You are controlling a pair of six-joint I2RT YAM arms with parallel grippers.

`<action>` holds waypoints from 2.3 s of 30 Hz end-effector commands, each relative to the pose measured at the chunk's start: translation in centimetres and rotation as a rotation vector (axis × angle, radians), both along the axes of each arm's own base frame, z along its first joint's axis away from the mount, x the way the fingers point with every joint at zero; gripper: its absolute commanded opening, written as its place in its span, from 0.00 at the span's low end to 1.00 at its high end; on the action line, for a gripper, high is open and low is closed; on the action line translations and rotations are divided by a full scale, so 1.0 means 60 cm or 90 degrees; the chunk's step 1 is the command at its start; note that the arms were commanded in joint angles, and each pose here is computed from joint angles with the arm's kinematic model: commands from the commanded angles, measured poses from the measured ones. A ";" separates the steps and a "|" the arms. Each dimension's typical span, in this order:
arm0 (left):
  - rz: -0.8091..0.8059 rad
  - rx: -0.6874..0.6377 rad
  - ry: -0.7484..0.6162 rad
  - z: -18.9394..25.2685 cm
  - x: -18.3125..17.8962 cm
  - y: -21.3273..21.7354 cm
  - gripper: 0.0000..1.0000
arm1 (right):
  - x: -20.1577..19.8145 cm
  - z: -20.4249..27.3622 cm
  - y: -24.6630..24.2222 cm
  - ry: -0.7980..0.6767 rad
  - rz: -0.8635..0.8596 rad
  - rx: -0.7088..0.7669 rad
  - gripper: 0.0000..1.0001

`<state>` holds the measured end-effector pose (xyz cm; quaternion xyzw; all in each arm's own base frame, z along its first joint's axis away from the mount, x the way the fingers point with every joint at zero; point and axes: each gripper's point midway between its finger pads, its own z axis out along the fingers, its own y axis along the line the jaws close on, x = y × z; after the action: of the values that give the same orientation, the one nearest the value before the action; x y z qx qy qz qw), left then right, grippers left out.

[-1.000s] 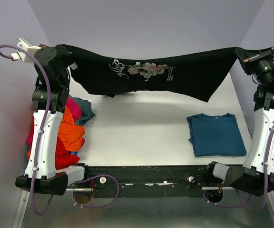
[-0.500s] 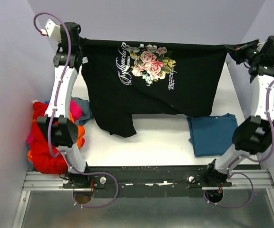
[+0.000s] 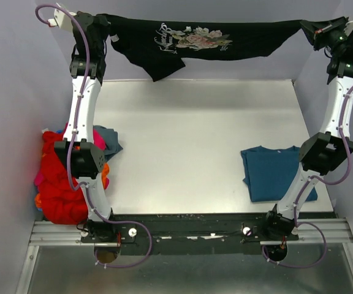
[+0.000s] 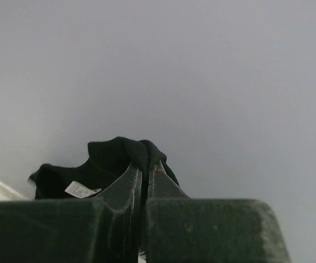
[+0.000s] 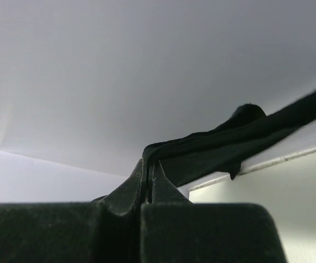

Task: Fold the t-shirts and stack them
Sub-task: Fold the flattened tshirt in 1/3 of the way

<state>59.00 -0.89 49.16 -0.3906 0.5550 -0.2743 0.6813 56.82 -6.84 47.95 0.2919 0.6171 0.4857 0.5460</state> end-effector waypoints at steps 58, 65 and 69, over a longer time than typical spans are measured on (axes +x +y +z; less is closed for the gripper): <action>-0.004 0.006 0.483 -0.682 -0.525 0.010 0.75 | -0.426 -0.644 -0.045 0.582 -0.272 -0.108 0.46; -0.065 0.073 0.403 -0.591 -0.499 -0.012 0.79 | -0.380 -0.543 -0.028 0.431 -0.221 -0.224 0.53; -0.136 0.144 0.350 -0.544 -0.448 -0.038 0.79 | -0.327 -0.506 0.024 0.380 -0.143 -0.288 0.50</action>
<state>29.33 -1.55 13.26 -0.4060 0.7658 -0.1470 0.4767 33.73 -7.51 14.07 0.4542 0.7820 0.1592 0.3960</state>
